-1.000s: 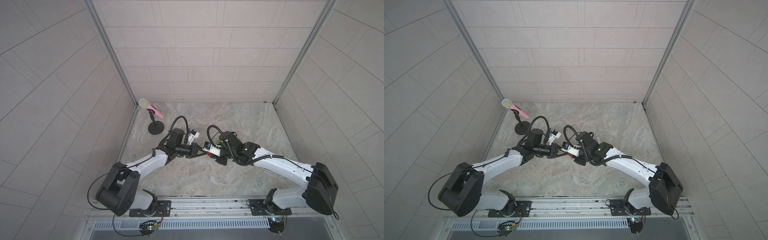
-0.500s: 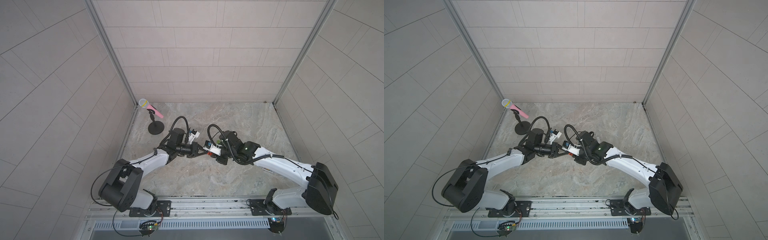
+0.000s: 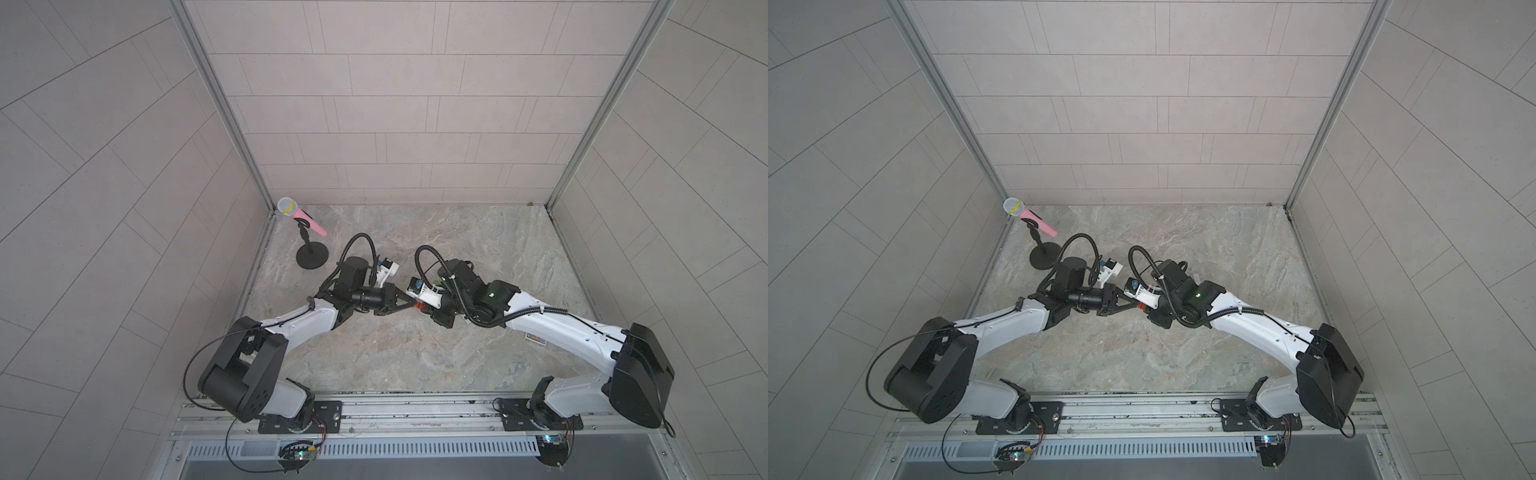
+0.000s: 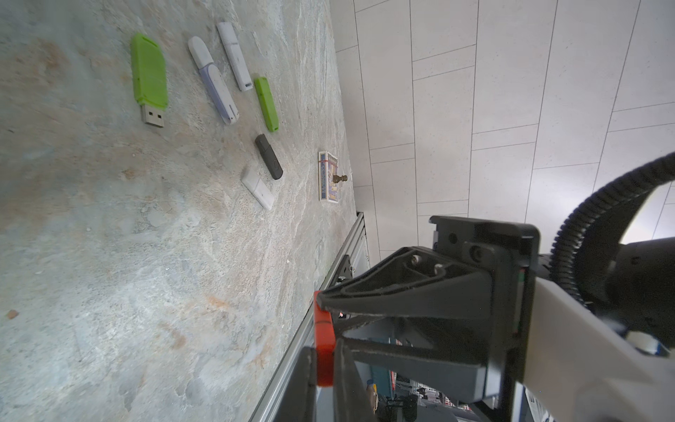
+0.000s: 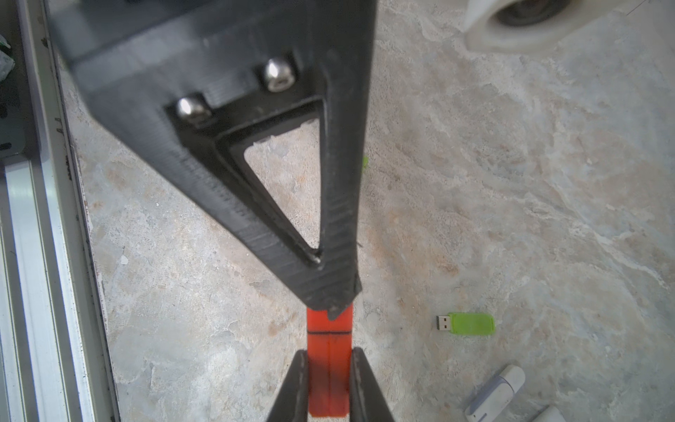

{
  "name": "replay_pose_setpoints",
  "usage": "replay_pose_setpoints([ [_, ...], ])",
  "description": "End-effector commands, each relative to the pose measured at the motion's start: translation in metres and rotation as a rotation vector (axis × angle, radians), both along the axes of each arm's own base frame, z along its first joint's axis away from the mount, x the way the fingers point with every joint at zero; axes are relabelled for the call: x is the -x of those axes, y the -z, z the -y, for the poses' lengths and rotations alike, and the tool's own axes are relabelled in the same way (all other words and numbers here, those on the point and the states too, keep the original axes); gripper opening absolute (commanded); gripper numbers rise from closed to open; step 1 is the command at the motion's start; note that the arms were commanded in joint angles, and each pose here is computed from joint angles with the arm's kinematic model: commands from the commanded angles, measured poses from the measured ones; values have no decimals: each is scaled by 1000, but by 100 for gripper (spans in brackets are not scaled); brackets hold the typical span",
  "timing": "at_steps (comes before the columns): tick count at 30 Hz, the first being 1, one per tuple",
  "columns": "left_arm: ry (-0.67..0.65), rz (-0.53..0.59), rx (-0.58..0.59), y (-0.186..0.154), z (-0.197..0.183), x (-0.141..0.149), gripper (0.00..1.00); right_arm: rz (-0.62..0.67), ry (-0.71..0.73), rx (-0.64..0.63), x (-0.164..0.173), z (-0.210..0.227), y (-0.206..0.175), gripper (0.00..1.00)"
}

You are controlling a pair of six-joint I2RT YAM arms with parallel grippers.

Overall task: Close the usb drive cover
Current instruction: Close the cover of the USB drive, then place the USB drive at the center of the board.

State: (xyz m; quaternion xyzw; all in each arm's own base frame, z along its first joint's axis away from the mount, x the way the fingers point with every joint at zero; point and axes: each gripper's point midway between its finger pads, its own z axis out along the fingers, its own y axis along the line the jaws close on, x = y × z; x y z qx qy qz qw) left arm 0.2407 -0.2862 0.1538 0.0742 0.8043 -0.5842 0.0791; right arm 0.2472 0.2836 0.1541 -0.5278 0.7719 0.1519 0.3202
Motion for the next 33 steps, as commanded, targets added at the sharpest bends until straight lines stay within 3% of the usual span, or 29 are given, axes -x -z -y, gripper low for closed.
replay_pose_setpoints([
  [1, 38, -66, -5, 14, 6, 13, 11, 201, -70, -313, -18, -51, -95, 14],
  [6, 23, -45, -40, 15, 2, 13, 12, 184, 7, -256, -23, -32, -75, 14],
  [12, -87, 99, -231, 8, -21, -3, 45, 79, 131, -183, -11, 6, -26, 13],
  [15, -153, 142, -283, 3, -33, -13, 54, 27, 216, -161, -7, 25, -2, 14],
  [25, -281, 245, -421, -1, -67, -19, 59, -308, 641, -40, -18, 78, 79, 14],
  [28, -306, 283, -455, -5, -75, -20, 59, -425, 676, 77, -11, 81, 101, 11],
  [33, -343, 317, -485, -8, -85, -20, 59, -468, 730, 191, -10, 91, 124, 9],
])
